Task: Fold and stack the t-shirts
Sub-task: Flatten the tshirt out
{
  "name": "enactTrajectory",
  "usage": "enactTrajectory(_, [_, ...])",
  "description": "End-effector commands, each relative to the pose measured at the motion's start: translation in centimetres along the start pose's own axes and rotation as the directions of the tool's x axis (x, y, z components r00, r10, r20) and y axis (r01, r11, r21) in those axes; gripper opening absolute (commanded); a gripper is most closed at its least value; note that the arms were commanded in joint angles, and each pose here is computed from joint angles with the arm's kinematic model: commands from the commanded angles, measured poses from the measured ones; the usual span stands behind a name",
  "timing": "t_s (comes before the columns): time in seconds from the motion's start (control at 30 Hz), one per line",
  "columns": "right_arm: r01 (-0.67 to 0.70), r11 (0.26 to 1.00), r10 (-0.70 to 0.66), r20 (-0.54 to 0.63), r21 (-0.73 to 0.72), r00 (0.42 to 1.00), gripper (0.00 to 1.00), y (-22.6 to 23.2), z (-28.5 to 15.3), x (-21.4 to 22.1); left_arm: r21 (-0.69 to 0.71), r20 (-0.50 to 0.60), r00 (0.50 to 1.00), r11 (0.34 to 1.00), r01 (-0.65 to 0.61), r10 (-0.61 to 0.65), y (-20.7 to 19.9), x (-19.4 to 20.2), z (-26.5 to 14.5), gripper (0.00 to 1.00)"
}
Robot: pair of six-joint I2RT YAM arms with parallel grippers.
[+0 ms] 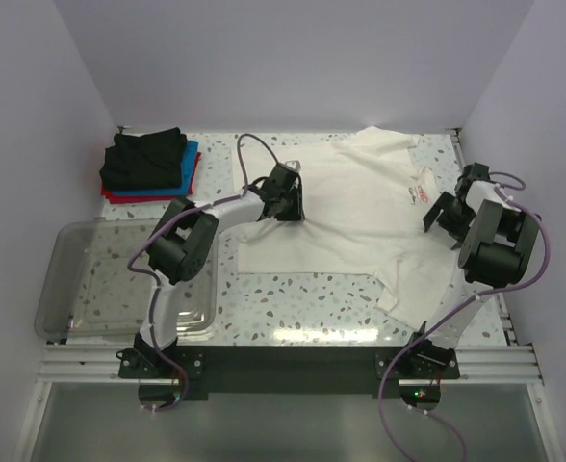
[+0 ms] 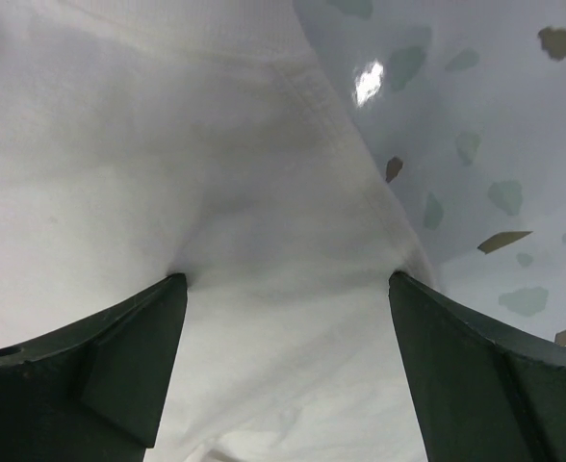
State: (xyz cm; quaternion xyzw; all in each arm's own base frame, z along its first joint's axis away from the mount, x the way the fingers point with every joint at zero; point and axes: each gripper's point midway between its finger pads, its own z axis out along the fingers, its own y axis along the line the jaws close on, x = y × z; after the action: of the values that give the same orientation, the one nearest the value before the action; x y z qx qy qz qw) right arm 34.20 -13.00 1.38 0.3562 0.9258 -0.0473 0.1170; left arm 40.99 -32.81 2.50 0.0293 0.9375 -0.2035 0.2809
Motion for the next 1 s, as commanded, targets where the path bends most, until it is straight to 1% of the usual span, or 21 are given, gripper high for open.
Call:
enactTrajectory(0.0, [-0.026,0.998,0.024,0.030,0.063,0.999,0.89,-1.6,2.3,-2.0,0.005,-0.077,0.996,0.999,-0.045,0.046,0.0,2.4,2.2,0.35])
enactTrajectory(0.03, [-0.032,0.997,0.029,0.037,0.069,0.999,0.89,-1.7,2.3,-2.5,0.012,-0.062,0.997,0.999,-0.046,0.047,-0.4,1.5,2.5,0.35])
enactTrajectory(0.1, [-0.035,0.997,0.031,0.058,0.068,0.998,0.89,-1.3,2.2,-3.8,-0.014,-0.076,0.995,0.998,-0.059,0.058,0.0,1.7,3.4,0.35])
enactTrajectory(0.13, [-0.033,0.997,0.030,0.049,0.073,0.998,0.89,-1.3,2.7,-4.0,-0.007,-0.056,0.996,0.998,-0.065,0.065,-0.6,0.5,3.6,0.35])
enactTrajectory(0.2, [-0.036,0.997,0.031,0.066,0.073,0.997,0.89,-0.9,2.4,-5.3,-0.036,-0.079,0.993,0.996,-0.086,0.083,-0.1,0.7,4.6,0.35])
enactTrajectory(0.23, [-0.039,0.996,0.034,0.063,0.077,0.997,0.89,-0.9,2.7,-5.6,-0.031,-0.053,0.995,0.995,-0.091,0.089,-0.7,-0.7,4.7,0.35])
enactTrajectory(0.3, [-0.046,0.996,0.040,0.077,0.073,0.996,0.89,-0.5,2.4,-6.6,-0.039,-0.054,0.993,0.994,-0.104,0.102,-0.8,-1.3,5.7,0.35])
enactTrajectory(0.47, [-0.070,0.997,0.064,0.139,0.043,0.988,0.89,-0.1,0.5,-8.2,-0.076,-0.007,0.995,0.992,-0.097,0.096,-0.3,-4.7,5.6,0.36])
enactTrajectory(0.5, [-0.071,0.997,0.065,0.150,0.034,0.987,0.89,0.0,0.1,-8.3,-0.073,0.004,0.995,0.993,-0.098,0.099,-0.5,-5.3,5.4,0.38])
enactTrajectory(0.57, [-0.071,0.997,0.068,0.182,0.010,0.981,0.90,0.1,-0.9,-8.3,-0.056,0.045,0.993,0.993,-0.108,0.110,-1.5,-7.0,3.9,0.41])
enactTrajectory(0.6, [-0.071,0.997,0.074,0.229,-0.018,0.971,0.90,0.3,-2.9,-8.8,-0.051,0.049,0.992,0.992,-0.112,0.115,-1.6,-7.1,3.3,0.47])
enactTrajectory(0.67, [-0.068,0.997,0.075,0.249,-0.037,0.966,0.91,0.2,-4.2,-8.2,-0.019,0.095,0.989,0.994,-0.109,0.110,-2.8,-8.6,0.8,0.53])
enactTrajectory(0.7, [-0.063,0.996,0.079,0.294,-0.064,0.953,0.91,0.4,-6.4,-8.5,-0.028,0.078,0.991,0.994,-0.104,0.106,-2.3,-7.7,0.4,0.58])
enactTrajectory(0.73, [-0.051,0.996,0.073,0.305,-0.079,0.950,0.91,0.6,-7.2,-8.2,-0.031,0.085,0.992,0.995,-0.096,0.098,-2.2,-7.7,-0.5,0.61])
enactTrajectory(0.77, [-0.041,0.996,0.065,0.311,-0.085,0.948,0.93,0.7,-7.8,-7.6,-0.023,0.131,0.988,0.997,-0.079,0.082,-2.8,-8.9,-2.8,0.63])
enactTrajectory(0.8, [-0.023,0.994,0.058,0.343,-0.105,0.938,0.94,1.1,-9.5,-7.4,-0.044,0.104,0.992,0.996,-0.072,0.077,-1.7,-7.3,-3.0,0.64])
enactTrajectory(0.83, [-0.008,0.993,0.050,0.350,-0.121,0.935,0.93,1.4,-10.3,-6.9,-0.030,0.147,0.987,0.998,-0.063,0.067,-2.1,-8.1,-4.9,0.65])
enactTrajectory(0.87, [0.005,0.992,0.038,0.345,-0.124,0.938,0.93,1.6,-10.4,-6.0,-0.046,0.145,0.988,0.998,-0.048,0.054,-1.5,-7.6,-5.3,0.66])
enactTrajectory(0.9, [0.031,0.991,0.016,0.345,-0.130,0.939,0.93,2.2,-10.8,-5.3,-0.066,0.110,0.993,0.997,-0.044,0.051,-0.3,-5.9,-5.2,0.66])
enactTrajectory(0.93, [0.046,0.989,0.008,0.361,-0.142,0.932,0.93,2.6,-11.7,-4.9,-0.071,0.106,0.993,0.997,-0.038,0.046,0.0,-5.6,-5.5,0.66])
enactTrajectory(0.97, [0.061,0.989,-0.009,0.345,-0.138,0.939,0.93,2.8,-11.4,-3.9,-0.068,0.105,0.994,0.997,-0.027,0.034,0.2,-5.3,-6.1,0.66])
